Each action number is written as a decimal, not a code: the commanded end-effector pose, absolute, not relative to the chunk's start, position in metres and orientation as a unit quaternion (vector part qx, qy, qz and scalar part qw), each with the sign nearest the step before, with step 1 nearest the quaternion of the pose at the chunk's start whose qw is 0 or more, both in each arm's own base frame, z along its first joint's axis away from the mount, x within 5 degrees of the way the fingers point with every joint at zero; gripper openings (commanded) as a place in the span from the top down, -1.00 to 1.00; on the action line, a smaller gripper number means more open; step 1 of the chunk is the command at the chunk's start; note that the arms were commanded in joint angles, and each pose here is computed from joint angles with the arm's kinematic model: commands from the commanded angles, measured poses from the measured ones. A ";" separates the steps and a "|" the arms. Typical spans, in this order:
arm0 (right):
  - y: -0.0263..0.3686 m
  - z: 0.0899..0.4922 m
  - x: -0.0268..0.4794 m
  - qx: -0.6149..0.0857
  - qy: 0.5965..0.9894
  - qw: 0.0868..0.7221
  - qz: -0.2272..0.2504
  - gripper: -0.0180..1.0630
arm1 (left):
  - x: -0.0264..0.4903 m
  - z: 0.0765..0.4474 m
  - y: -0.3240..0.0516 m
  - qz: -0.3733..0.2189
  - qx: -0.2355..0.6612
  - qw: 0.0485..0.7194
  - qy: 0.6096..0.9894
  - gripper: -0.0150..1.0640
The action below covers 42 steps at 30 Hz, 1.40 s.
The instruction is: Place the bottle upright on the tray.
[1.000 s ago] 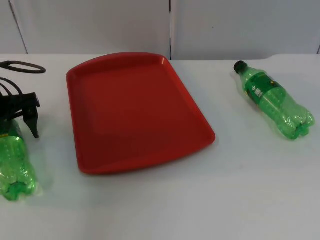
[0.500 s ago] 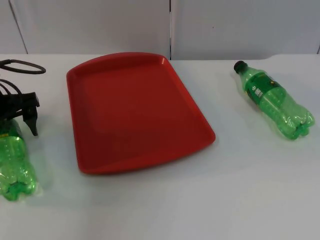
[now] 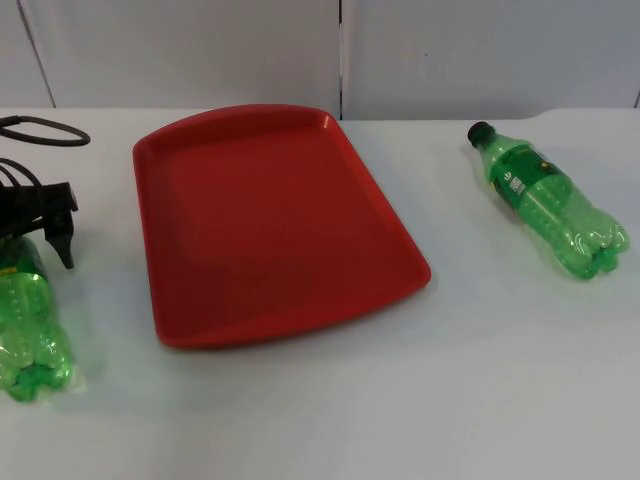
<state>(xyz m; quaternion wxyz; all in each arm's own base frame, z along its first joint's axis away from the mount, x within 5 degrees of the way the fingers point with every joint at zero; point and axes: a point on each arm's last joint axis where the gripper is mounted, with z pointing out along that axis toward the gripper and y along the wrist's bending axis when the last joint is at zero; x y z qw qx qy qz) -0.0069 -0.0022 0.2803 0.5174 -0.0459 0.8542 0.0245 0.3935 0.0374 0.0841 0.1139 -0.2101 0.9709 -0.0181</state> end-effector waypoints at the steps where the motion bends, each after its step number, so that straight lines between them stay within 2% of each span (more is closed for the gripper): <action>1: -0.002 0.280 -0.007 -0.043 0.853 0.520 0.024 -0.98 | 0.396 0.085 0.035 -0.017 -0.208 0.122 0.970 -0.97; 7: -0.002 0.280 -0.007 -0.043 0.853 0.520 0.024 -0.98 | 0.395 0.085 0.035 -0.019 -0.210 0.120 0.970 -0.93; 11: -0.002 0.280 -0.007 -0.043 0.853 0.520 0.024 -0.98 | 0.394 0.085 0.035 -0.020 -0.212 0.112 0.971 -0.57; 12: -0.002 0.280 -0.007 -0.043 0.853 0.520 0.024 -0.98 | 0.394 0.085 0.035 -0.020 -0.212 0.112 0.971 -0.57; 16: -0.002 0.280 -0.007 -0.043 0.853 0.520 0.024 -0.98 | 0.394 0.085 0.034 -0.026 -0.220 0.111 0.969 -0.12; 17: -0.002 0.280 -0.007 -0.043 0.853 0.520 0.024 -0.98 | 0.394 0.085 0.034 -0.026 -0.220 0.111 0.969 0.05; 18: -0.002 0.280 -0.007 -0.043 0.853 0.520 0.024 -0.98 | 0.394 0.085 0.034 -0.026 -0.220 0.111 0.969 0.05; 22: -0.002 0.280 -0.007 -0.043 0.853 0.520 0.024 -0.98 | 0.394 0.085 0.033 -0.029 -0.224 0.109 0.968 0.86; 23: -0.002 0.280 -0.007 -0.043 0.853 0.520 0.024 -0.98 | 0.394 0.085 0.033 -0.029 -0.224 0.109 0.968 0.86; 24: -0.002 0.280 -0.007 -0.043 0.853 0.520 0.024 -0.98 | 0.394 0.085 0.033 -0.030 -0.226 0.110 0.967 0.97; 33: -0.002 0.280 -0.007 -0.043 0.853 0.520 0.024 -0.98 | 0.394 0.086 0.032 -0.037 -0.243 0.107 0.963 0.97; 38: -0.002 0.280 -0.007 -0.043 0.853 0.520 0.024 -0.98 | 0.395 0.102 0.030 -0.054 -0.239 0.126 0.961 0.97; 42: -0.002 0.280 -0.007 -0.043 0.853 0.520 0.024 -0.98 | 0.397 0.136 0.028 -0.070 -0.220 0.168 0.958 0.97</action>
